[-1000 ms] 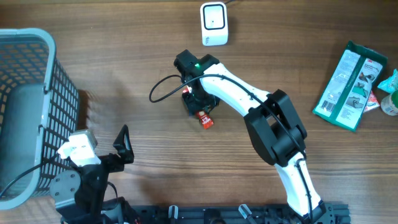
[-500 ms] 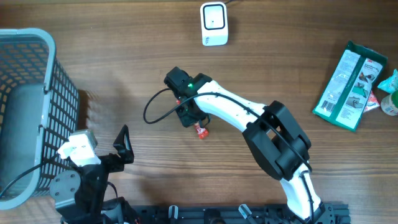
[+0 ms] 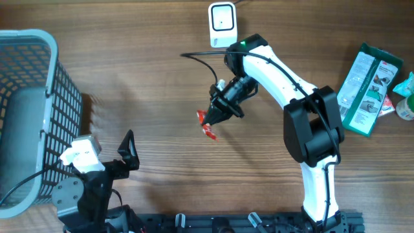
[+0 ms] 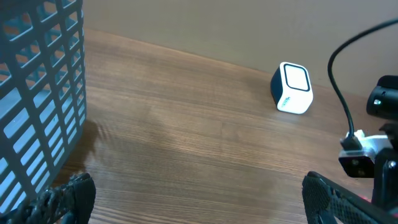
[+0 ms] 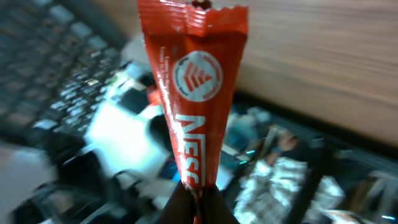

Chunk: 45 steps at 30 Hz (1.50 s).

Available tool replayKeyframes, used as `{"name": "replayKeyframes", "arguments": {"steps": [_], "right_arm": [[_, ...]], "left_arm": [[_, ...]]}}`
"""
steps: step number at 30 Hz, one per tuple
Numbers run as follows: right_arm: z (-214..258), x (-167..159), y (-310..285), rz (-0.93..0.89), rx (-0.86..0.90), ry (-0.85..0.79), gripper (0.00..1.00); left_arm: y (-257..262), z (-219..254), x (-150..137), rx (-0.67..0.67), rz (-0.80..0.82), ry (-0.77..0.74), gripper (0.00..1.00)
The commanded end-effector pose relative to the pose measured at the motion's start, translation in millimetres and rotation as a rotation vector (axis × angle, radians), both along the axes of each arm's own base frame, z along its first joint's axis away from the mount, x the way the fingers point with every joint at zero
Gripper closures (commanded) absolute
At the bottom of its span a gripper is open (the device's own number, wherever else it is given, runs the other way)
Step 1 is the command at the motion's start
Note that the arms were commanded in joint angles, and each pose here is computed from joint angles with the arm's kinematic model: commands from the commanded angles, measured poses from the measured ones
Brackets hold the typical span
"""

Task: Scan the item barcode
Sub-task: 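Raise the Nescafe stick up to the scanner with right gripper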

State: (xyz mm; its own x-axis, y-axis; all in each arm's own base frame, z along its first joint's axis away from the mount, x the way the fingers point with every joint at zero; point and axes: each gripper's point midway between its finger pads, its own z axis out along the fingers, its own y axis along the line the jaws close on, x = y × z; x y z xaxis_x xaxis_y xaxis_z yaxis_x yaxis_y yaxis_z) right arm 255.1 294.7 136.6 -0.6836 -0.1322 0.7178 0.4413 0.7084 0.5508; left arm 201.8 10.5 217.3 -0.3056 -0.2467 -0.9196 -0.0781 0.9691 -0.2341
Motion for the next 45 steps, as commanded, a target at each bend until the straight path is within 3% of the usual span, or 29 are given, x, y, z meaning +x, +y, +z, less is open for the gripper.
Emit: {"name": "replayKeyframes", "arguments": {"steps": [1,5,9,10,11,12,13,14,15,17,20,22,30,37,45], "right_arm": [[50.9,17.4,30.5,-0.171,0.291,0.161,0.96],[74.5,36.3,41.2,-0.207,0.530,0.082,0.96],[73.3,38.5,42.7,-0.199,0.540,0.064,0.96],[71.8,39.2,43.1,-0.186,0.557,0.023,0.96],[49.7,39.2,42.5,-0.113,0.512,-0.126,0.96],[-5.7,43.6,29.3,-0.001,0.247,-0.297,0.96],[-63.1,55.6,-7.1,0.037,-0.186,-0.374,0.95],[-88.9,74.6,-36.1,0.048,-0.427,-0.479,0.96],[-95.5,87.8,-50.0,0.009,-0.549,-0.522,0.96],[-80.0,119.0,-40.6,-0.084,-0.518,-0.643,0.96],[-51.2,172.0,-61.2,-0.314,-0.674,-0.831,0.96],[-21.2,224.4,-58.0,-0.442,-0.625,-1.047,0.96],[-0.3,348.9,-84.2,-0.850,-0.606,-1.409,0.95],[-19.8,399.0,-93.0,-0.855,-0.705,-1.561,0.95],[0.4,401.0,-118.9,-0.884,-0.776,-1.514,0.95]], "left_arm": [[2.2,1.1,-0.4,-0.006,0.015,-0.007,0.00],[2.2,1.1,-0.4,-0.006,0.015,-0.007,0.00],[2.2,1.1,-0.4,-0.006,0.015,-0.007,0.00],[2.2,1.1,-0.4,-0.006,0.015,-0.007,0.00],[2.1,1.1,-0.4,-0.006,0.015,-0.007,0.00],[2.1,1.1,-0.4,-0.006,0.015,-0.007,0.00],[2.2,1.1,-0.4,-0.006,0.015,-0.007,0.00],[2.2,1.1,-0.4,-0.006,0.015,-0.007,0.00],[2.2,1.1,-0.4,-0.006,0.015,-0.007,0.00],[2.2,1.1,-0.4,-0.006,0.015,-0.007,0.00],[2.2,1.1,-0.4,-0.006,0.015,-0.007,0.00],[2.1,1.1,-0.4,-0.006,0.015,-0.007,0.00],[2.2,1.1,-0.4,-0.006,0.015,-0.007,0.00],[2.2,1.2,-0.4,-0.006,0.015,-0.007,0.00],[2.2,1.1,-0.4,-0.006,0.015,-0.007,0.00]]}}
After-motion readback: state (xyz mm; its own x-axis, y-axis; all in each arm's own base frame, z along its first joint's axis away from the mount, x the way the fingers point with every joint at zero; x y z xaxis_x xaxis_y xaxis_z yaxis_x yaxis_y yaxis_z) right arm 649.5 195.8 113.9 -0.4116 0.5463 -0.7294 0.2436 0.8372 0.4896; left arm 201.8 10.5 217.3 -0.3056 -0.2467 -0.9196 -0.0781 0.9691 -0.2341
